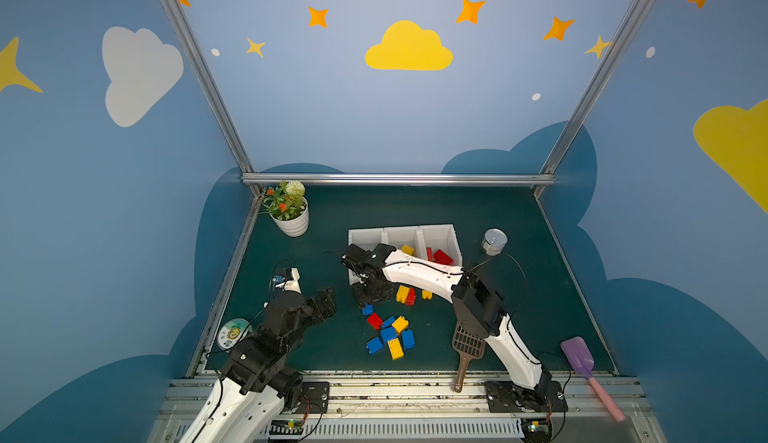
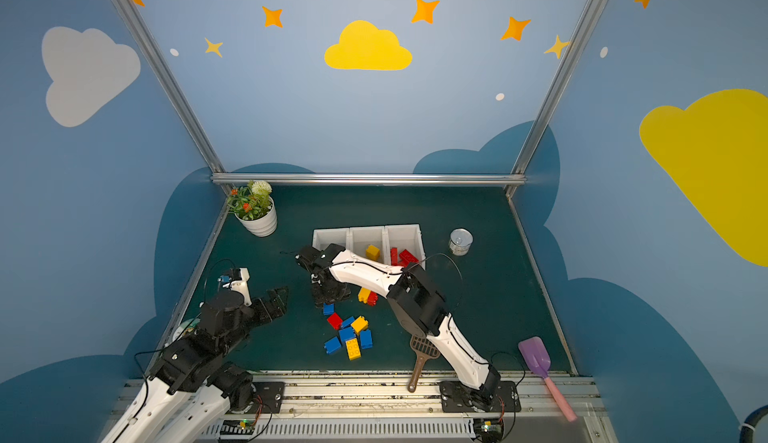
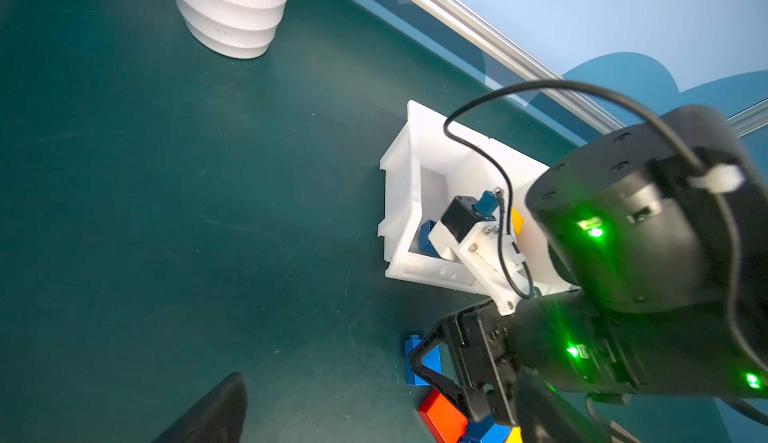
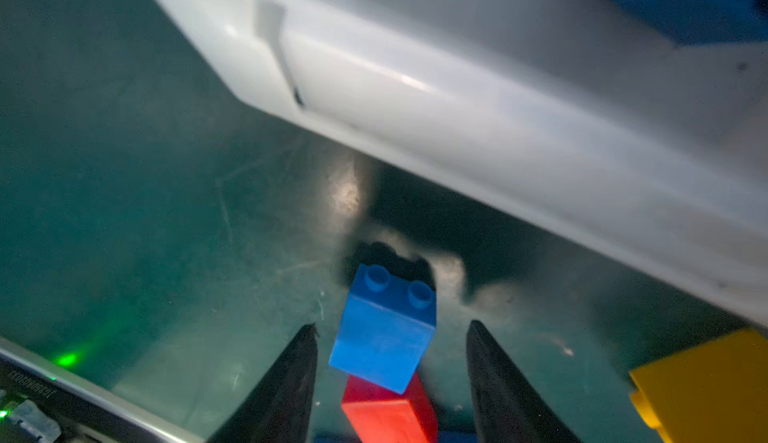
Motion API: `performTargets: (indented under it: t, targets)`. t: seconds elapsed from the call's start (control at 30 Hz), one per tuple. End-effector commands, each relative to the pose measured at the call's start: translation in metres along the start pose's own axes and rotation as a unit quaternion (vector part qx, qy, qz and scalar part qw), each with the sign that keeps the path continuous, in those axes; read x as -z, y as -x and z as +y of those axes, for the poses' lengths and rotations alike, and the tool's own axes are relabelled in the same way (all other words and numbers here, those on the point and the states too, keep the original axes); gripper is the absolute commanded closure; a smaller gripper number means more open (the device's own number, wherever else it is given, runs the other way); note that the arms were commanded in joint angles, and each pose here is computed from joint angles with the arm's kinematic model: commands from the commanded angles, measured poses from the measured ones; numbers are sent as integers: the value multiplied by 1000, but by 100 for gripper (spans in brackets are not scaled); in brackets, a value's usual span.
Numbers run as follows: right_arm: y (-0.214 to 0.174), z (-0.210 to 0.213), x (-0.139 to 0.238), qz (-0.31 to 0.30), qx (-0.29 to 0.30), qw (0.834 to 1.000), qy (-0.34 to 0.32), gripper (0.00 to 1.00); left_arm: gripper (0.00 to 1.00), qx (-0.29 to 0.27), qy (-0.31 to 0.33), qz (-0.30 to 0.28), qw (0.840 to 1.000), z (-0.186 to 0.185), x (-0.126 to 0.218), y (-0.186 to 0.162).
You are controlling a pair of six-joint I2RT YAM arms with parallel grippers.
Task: Sort the legos into containers by color
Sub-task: 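Close the right gripper on the blue brick and lift it, then carry the blue brick over the nearest compartment and open the right gripper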
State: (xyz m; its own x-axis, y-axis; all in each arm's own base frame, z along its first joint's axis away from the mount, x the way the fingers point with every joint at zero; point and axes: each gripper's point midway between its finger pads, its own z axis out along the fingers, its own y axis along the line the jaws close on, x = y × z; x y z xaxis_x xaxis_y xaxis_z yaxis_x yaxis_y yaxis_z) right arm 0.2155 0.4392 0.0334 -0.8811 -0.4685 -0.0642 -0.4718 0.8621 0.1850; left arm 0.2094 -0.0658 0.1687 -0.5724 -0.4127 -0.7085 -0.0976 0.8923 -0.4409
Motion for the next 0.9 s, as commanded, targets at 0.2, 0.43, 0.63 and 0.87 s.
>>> performTargets:
  t: [0.2, 0.43, 0.63, 0.87]
  targets:
    - [-13, 2, -18, 35, -1, 999, -15, 56, 1, 5, 6, 9, 1000, 4, -2, -6]
    - [-12, 11, -7, 22, 18, 1000, -1, 76, 1, 6, 0, 11, 1000, 2, -4, -7]
    - [0, 14, 30, -15, 47, 999, 11, 79, 1, 5, -1, 17, 1000, 1, -4, -8]
    - [52, -3, 105, -108, 67, 992, 18, 78, 1, 6, -2, 17, 1000, 0, -4, -8]
